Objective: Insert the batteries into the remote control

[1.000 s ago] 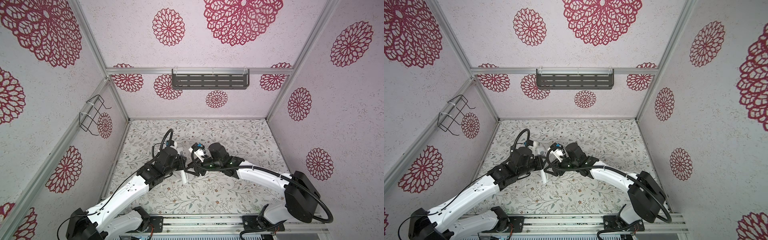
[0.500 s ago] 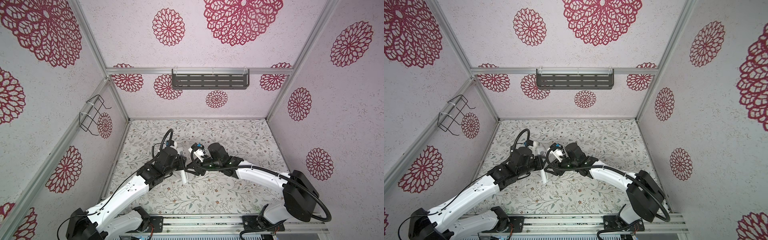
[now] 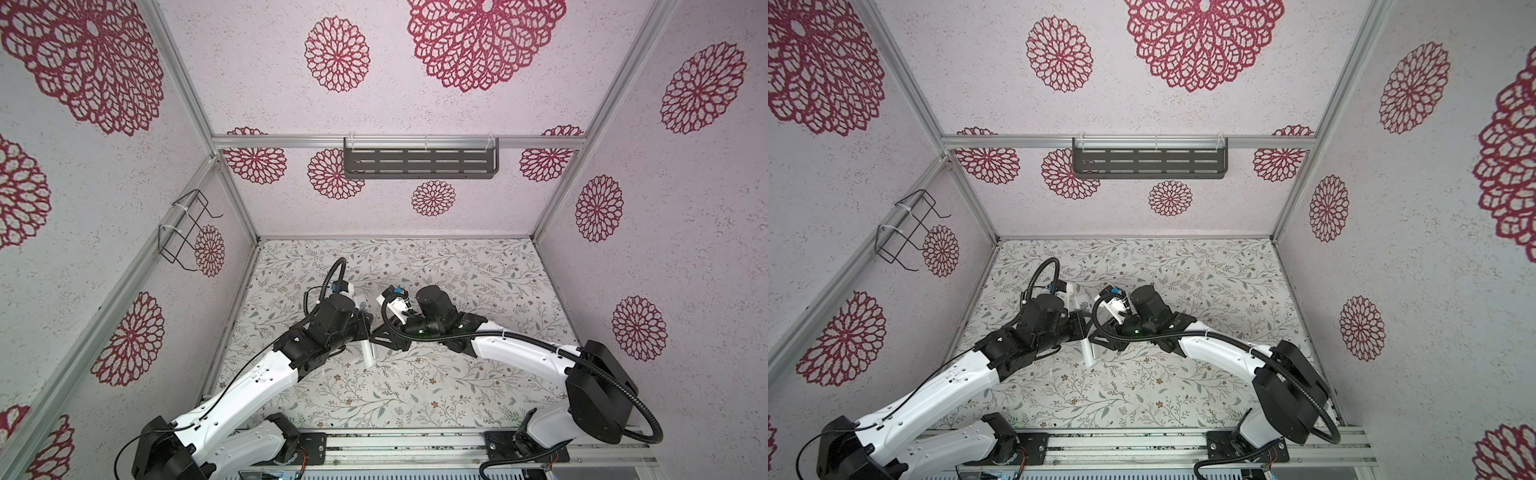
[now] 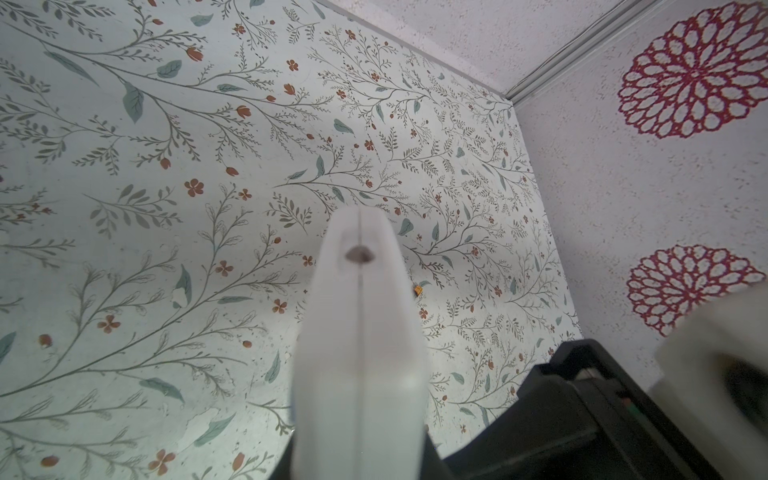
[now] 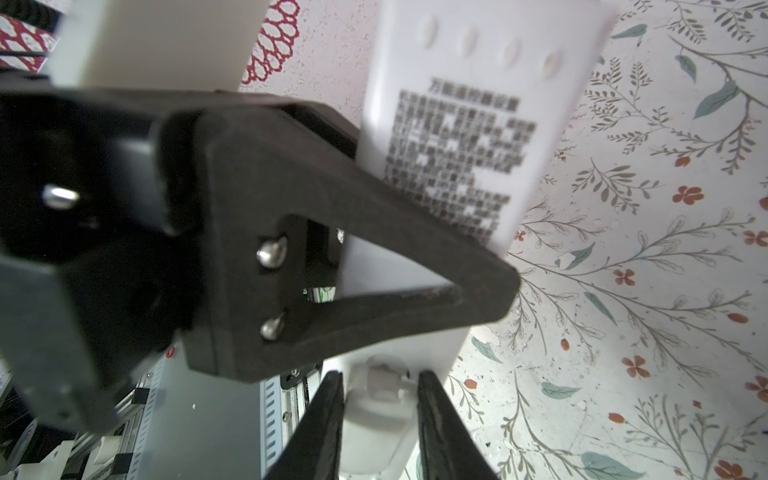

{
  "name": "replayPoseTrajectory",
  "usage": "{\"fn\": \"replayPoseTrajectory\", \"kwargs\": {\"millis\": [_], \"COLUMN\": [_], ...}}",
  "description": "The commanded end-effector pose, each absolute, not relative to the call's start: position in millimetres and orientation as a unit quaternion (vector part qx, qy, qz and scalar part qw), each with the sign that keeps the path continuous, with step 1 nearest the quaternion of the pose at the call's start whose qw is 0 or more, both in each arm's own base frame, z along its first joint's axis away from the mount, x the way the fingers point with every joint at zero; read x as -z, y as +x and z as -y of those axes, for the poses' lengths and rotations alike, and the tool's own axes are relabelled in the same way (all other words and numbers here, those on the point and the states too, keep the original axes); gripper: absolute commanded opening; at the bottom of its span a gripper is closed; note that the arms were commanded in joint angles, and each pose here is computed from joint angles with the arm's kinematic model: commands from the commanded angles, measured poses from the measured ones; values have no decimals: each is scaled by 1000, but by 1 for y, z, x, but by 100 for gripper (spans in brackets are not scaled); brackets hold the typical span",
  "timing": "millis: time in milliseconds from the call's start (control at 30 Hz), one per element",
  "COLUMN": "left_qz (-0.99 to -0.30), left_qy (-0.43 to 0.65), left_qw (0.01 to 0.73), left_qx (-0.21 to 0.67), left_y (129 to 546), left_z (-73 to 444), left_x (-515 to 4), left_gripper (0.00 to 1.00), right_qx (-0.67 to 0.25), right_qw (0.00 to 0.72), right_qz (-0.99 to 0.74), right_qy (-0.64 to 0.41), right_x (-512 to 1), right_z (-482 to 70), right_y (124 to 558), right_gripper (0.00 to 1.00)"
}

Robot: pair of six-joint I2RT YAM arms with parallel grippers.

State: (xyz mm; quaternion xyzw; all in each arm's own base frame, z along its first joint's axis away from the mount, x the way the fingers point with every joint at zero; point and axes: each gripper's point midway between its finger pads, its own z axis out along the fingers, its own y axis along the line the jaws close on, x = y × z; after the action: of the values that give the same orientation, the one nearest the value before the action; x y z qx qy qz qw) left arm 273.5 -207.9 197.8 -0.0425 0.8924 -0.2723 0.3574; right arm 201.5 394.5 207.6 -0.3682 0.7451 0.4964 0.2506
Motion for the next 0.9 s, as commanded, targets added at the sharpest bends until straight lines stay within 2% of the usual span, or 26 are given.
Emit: {"fn": "replayPoseTrajectory", "kwargs": {"millis": [0, 867], "left_qz": [-883, -882], "left_qy": [-40, -40], "left_qw": [372, 374], "left_qx": [284, 284], "left_y": [277, 277], "left_z": [212, 212], "left_x": [-212, -214], "left_gripper": [1, 1], "right_qx": [-516, -513], "right_qw": [267, 269], "right_qz": [-721, -720], "right_qy": [-378, -382], "right_x": [-230, -230], "right_z": [-403, -401], "right_y": [201, 199], "right_gripper": [31, 18]}}
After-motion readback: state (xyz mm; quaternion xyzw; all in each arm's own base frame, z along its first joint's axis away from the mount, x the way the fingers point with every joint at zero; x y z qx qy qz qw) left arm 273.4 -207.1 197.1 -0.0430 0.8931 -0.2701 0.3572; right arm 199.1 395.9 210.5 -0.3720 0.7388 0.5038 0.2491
